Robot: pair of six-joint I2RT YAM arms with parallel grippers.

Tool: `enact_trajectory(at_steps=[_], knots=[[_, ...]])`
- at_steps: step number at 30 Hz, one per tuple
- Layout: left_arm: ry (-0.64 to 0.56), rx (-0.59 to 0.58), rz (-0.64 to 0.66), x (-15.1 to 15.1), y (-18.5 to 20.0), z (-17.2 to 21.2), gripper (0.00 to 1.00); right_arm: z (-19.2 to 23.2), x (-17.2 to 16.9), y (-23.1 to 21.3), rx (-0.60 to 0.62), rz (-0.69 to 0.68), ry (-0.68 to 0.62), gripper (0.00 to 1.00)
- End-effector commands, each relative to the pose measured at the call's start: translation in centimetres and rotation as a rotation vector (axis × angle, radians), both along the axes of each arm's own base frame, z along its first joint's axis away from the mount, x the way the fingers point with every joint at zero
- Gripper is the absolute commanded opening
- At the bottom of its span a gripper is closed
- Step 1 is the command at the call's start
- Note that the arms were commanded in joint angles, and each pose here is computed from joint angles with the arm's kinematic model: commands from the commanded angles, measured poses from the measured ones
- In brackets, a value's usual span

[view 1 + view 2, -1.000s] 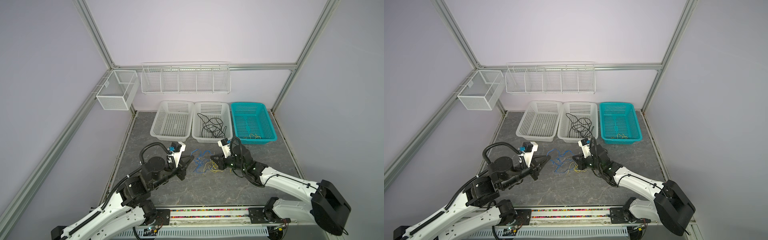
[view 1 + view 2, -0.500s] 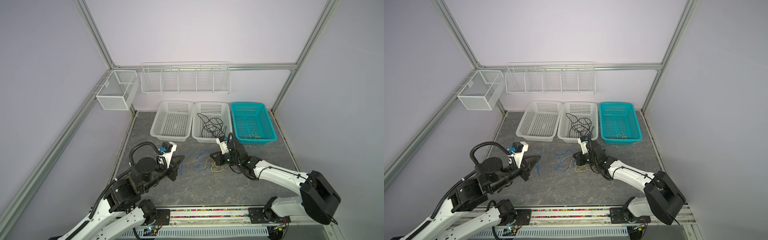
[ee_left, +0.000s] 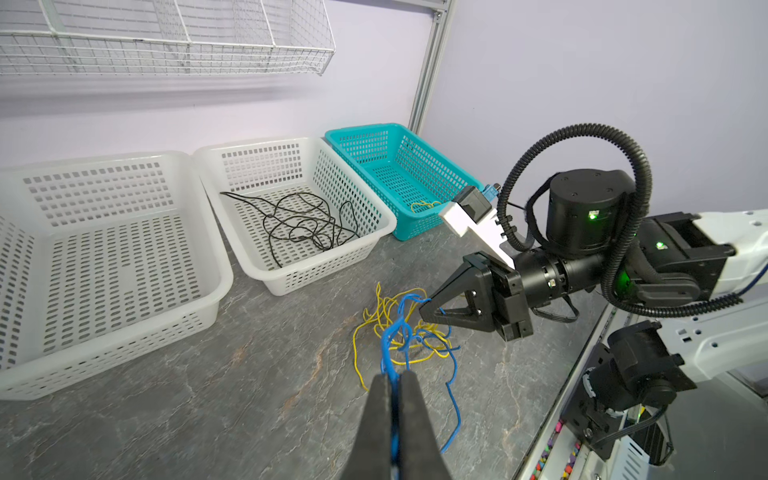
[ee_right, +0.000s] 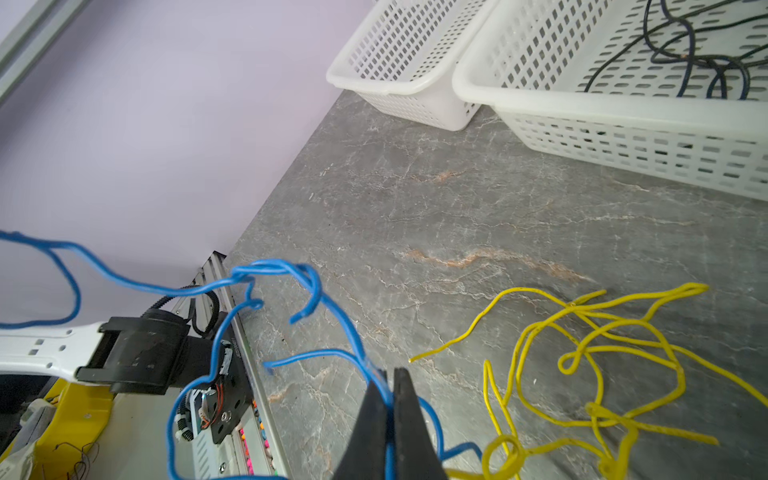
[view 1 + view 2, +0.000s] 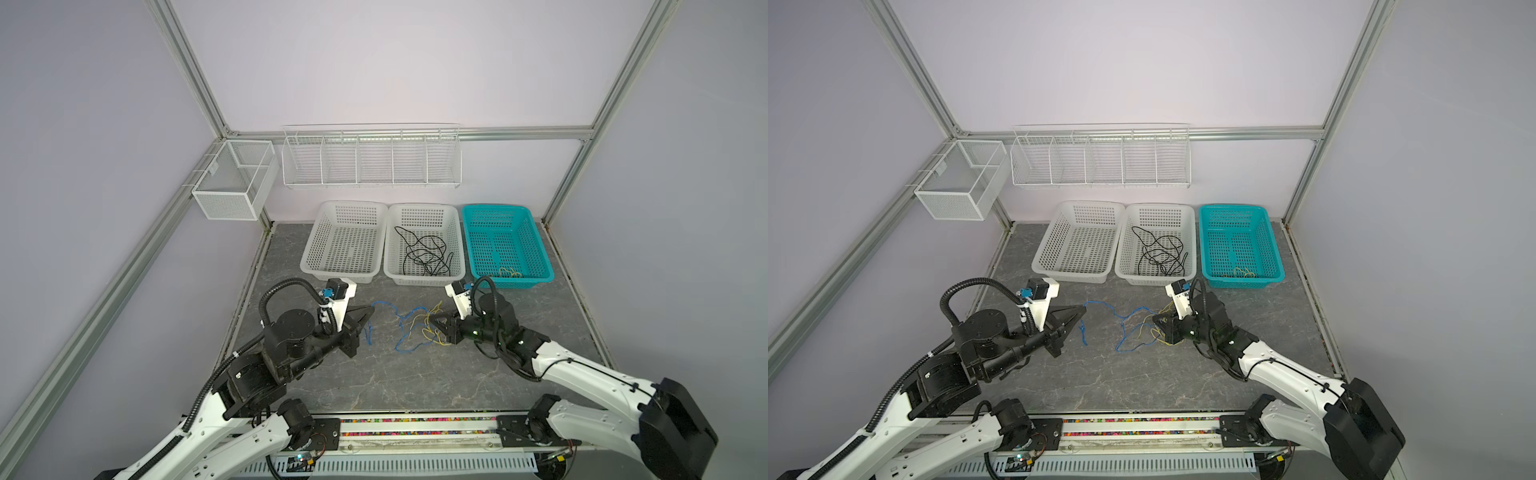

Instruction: Untangle the cables

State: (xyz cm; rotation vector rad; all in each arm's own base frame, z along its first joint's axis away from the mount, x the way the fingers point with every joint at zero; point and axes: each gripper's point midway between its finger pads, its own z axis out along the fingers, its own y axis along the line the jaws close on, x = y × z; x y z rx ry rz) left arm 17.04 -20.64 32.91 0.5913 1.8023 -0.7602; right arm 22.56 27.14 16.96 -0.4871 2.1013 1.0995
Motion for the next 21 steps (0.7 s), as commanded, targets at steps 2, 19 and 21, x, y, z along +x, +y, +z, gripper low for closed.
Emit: enact_trajectory(at_steps=[2, 19, 21], knots=[[0.044, -0.003, -0.016, 0.3, -1.0, -1.5, 0.0, 2.4, -1.7, 0.7, 0.086, 0.099, -0.091, 0.07], [0.047, -0.036, 0.097, 1.1, 1.2, -2.1, 0.0, 5.2, -2.7, 0.2, 0.127, 0.119, -0.159, 0.07], [0.025, -0.048, 0.128, 0.9, 2.4, -1.5, 0.0, 5.2, -2.3, -0.5, 0.111, 0.072, -0.172, 0.07]])
